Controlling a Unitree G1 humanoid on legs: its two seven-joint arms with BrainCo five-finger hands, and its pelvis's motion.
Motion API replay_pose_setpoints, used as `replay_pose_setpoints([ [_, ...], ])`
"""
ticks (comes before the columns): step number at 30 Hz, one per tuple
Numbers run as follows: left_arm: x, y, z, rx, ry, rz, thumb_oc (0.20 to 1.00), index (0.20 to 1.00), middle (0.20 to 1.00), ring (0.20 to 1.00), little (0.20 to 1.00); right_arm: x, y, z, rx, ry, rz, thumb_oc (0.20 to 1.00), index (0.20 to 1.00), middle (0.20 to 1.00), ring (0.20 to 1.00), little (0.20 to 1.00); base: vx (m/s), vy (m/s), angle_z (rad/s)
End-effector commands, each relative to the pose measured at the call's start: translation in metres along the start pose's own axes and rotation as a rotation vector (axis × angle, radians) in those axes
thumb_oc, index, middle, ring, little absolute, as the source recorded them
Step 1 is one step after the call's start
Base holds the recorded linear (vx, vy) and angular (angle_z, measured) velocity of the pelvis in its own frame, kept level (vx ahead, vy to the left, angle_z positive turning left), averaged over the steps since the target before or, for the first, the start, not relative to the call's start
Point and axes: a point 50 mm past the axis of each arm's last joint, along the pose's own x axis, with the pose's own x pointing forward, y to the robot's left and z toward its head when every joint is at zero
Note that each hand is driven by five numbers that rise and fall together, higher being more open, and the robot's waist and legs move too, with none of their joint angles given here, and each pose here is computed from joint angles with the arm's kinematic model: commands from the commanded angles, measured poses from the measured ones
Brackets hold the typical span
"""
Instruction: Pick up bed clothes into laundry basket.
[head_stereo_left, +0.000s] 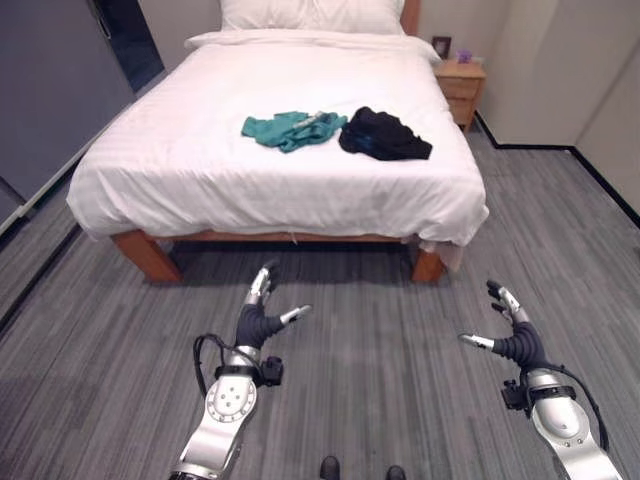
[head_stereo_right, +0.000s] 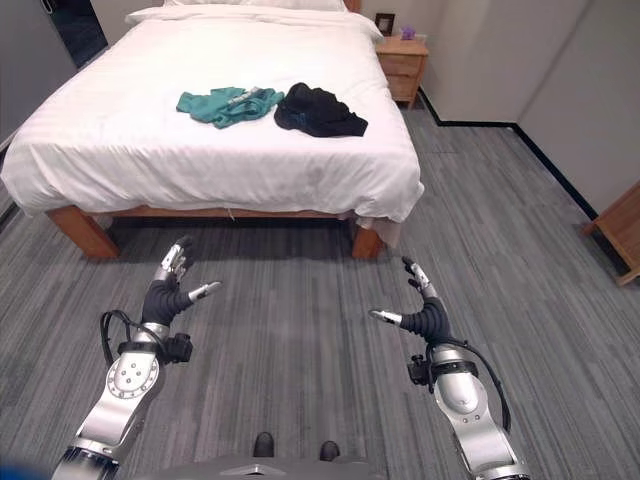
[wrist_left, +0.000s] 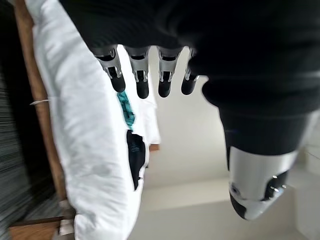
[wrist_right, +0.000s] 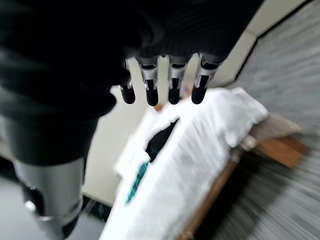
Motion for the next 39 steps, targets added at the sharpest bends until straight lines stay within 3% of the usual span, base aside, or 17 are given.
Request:
replay_pose_setpoints([
  [1, 0.01, 0.001, 0.016, -0.063, -0.084, 0.028, 1.0, 1.0, 1.0, 1.0, 1.0, 0.021, -0.017, 0.032, -0.026, -0.168, -0.052, 1.0, 1.0, 1.0, 1.0, 1.0, 0.19, -0.058, 0.13],
  [13, -0.008, -0.004, -0.001, -0.064, 0.004, -0.015, 1.0, 1.0, 1.0, 1.0, 1.0, 0.019, -0.007, 0.024, -0.093, -0.126, 0.022, 1.0, 1.0, 1.0, 1.0, 1.0, 0.53, 0.14, -0.32],
  [22, 0.006, -0.004, 0.009, 0.009, -0.048, -0.08, 1.0, 1.0, 1.0, 1.0, 1.0, 0.027, 0.002, 0.054, -0.116, -0.27, 0.057, 1.0, 1.0, 1.0, 1.0, 1.0, 0.47, 0.114, -0.11],
  [33, -0.001, 0.01, 0.001, 0.01, -0.022, 0.001, 1.0, 1.0, 1.0, 1.0, 1.0, 0.028, -0.017, 0.062, -0.254, -0.309, -0.034, 1.0, 1.0, 1.0, 1.0, 1.0, 0.53, -0.151, 0.41],
  [39, 0.003, 0.007, 0.013, -0.039, -0.079, 0.015, 1.0, 1.0, 1.0, 1.0, 1.0, 0.037, -0.056, 0.072, -0.443, -0.342, -0.297, 1.0, 1.0, 1.0, 1.0, 1.0, 0.34, -0.24, 0.25],
])
